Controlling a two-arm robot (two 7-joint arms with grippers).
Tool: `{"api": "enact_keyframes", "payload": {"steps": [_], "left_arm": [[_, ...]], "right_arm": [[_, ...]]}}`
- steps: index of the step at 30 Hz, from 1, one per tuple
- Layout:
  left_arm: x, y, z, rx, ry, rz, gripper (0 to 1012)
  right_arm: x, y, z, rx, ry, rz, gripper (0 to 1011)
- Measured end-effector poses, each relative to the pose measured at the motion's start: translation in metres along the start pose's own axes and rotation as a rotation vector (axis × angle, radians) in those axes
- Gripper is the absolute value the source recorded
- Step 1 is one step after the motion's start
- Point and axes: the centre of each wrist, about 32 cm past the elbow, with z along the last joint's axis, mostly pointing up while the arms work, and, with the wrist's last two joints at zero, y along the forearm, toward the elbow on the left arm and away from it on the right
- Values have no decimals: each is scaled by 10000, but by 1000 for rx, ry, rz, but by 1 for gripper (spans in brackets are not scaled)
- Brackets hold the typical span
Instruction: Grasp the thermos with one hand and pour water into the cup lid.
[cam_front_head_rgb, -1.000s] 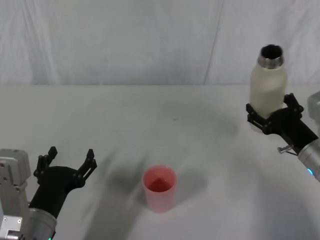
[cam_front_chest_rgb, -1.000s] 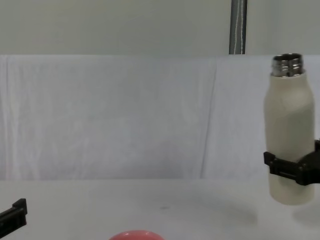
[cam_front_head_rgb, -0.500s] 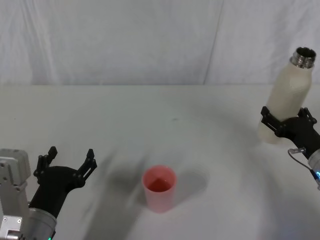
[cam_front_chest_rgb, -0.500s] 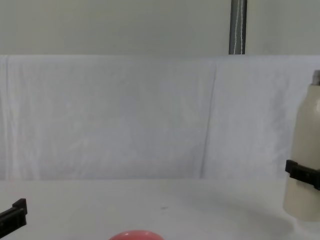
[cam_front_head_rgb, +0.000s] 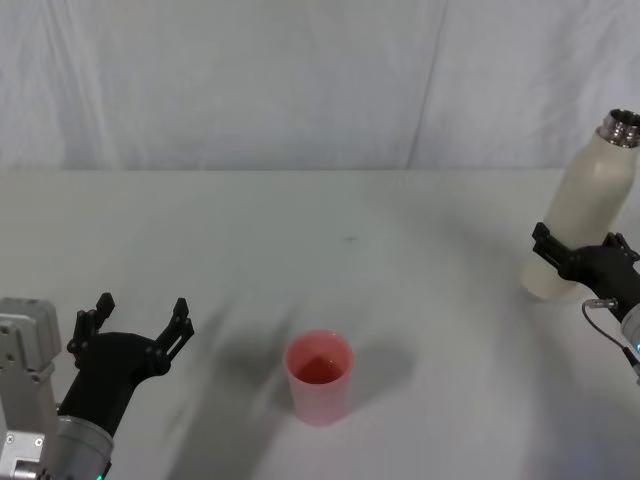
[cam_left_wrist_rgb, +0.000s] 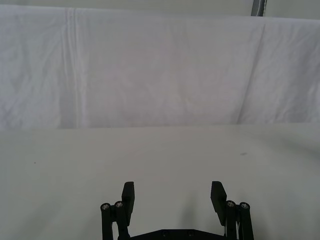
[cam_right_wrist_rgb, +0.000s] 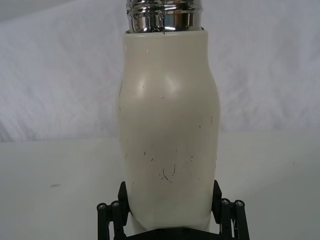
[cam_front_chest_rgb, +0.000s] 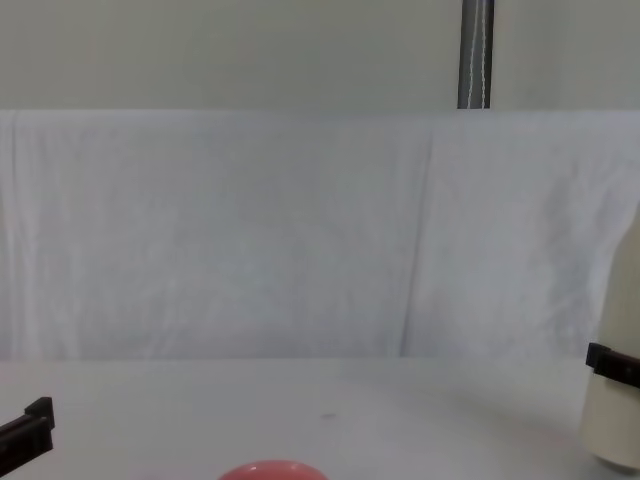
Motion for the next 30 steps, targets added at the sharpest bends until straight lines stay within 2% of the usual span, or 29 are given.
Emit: {"api": "enact_keyframes", "payload": {"steps": [14,30], "left_arm": [[0,0,0,0,0,0,1001],[0,0,0,0,0,0,1001]], "right_arm": [[-3,105,-12,6,-24,13,955],[-79,314,-59,18,-65,68,955]]}}
